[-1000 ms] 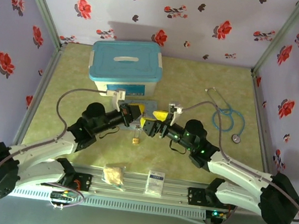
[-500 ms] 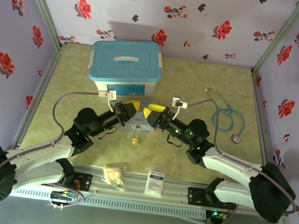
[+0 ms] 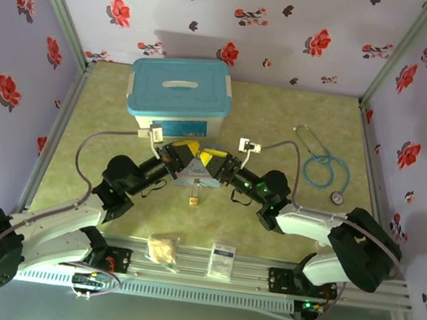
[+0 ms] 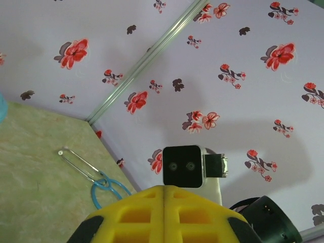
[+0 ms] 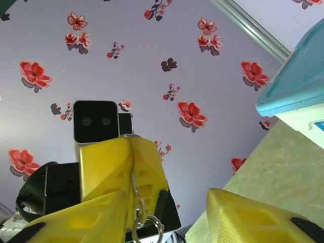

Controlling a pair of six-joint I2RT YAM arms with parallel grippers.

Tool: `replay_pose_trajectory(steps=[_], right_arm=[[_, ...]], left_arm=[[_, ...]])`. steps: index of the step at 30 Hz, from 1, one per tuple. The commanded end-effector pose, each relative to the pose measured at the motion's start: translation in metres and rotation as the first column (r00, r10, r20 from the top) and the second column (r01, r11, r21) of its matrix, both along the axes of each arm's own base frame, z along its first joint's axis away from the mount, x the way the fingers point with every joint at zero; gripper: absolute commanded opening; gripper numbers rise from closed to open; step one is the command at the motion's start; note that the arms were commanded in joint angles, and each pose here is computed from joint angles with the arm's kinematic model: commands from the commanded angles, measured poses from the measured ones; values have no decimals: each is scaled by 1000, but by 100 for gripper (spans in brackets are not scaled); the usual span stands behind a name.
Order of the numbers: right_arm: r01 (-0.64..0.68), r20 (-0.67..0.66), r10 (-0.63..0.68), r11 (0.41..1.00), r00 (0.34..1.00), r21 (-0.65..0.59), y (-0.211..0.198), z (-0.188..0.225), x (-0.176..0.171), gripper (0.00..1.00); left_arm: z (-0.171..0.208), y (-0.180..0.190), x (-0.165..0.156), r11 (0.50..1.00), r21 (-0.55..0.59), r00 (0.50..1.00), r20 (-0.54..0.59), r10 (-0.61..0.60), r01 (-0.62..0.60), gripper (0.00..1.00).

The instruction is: Unlock the padlock with the key

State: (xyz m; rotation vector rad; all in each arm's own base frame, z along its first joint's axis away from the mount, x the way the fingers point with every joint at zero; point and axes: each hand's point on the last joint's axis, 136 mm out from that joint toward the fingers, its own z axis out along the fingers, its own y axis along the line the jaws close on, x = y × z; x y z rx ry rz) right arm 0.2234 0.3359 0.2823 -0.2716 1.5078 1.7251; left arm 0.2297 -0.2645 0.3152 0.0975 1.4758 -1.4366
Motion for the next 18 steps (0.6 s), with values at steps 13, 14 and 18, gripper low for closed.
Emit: replay_pose_trajectory(steps=[13,14,18], right_arm=[[-39,47,36,996,998,75,1,22,-7,28],[-41,48,37,996,998,75,1,22,-7,28],[-43,53,39,996,998,79,3,25,-7,31]], left_arm=[[4,9,8,998,-20,997,37,64,-64,0],[4,9,9,997,-21,997,38,70,-69,0],[4,8,11,997,-22,997,39,72,-71,0]])
